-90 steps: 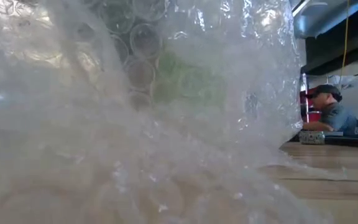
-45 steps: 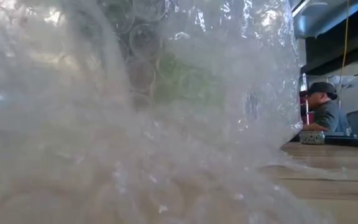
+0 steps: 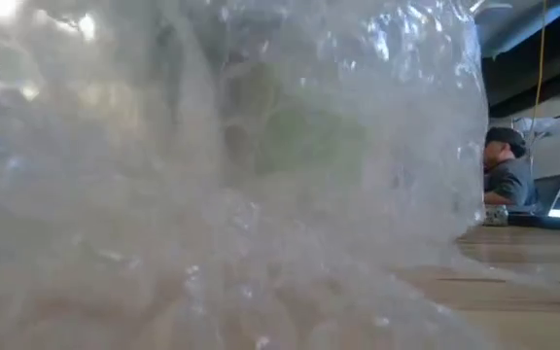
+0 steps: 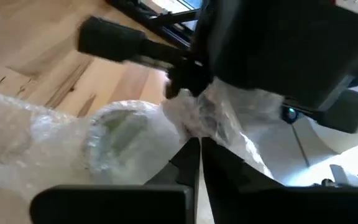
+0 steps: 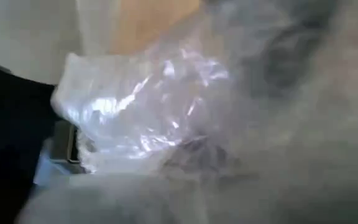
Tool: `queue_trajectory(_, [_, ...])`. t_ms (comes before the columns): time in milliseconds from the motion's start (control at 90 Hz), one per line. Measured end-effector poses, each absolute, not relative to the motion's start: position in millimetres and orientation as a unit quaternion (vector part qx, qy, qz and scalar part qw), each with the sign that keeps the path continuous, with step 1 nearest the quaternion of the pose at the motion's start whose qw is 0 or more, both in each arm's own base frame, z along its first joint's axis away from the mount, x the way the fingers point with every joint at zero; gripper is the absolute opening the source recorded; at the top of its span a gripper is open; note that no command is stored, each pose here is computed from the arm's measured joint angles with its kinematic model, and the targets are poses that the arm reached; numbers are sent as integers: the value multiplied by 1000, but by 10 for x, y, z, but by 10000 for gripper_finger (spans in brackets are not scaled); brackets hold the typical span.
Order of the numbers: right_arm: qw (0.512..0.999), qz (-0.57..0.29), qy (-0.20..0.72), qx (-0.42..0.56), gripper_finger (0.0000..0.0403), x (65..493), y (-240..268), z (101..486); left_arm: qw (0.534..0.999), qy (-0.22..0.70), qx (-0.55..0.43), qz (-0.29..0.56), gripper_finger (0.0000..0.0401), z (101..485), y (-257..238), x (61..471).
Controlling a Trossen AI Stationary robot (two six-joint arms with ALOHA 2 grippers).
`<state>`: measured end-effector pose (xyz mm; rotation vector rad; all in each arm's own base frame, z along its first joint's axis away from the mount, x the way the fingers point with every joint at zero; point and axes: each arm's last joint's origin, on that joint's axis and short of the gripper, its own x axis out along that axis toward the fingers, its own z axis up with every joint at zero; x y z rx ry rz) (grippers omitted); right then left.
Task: Wrap mug
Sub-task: Wrap the green mug with the bubble wrap
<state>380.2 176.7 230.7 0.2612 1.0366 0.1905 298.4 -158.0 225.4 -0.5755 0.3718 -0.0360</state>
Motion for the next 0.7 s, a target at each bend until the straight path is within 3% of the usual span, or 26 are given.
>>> queue_trajectory(433, [806, 73, 578, 101, 0, 4173, 1692, 2216, 928, 253, -266, 64, 0, 2218, -1900, 2434])
queue_trajectory(700, [774, 93, 614, 123, 0, 4255, 1678, 1959, 932, 242, -262, 61, 0, 2091, -2072, 2421])
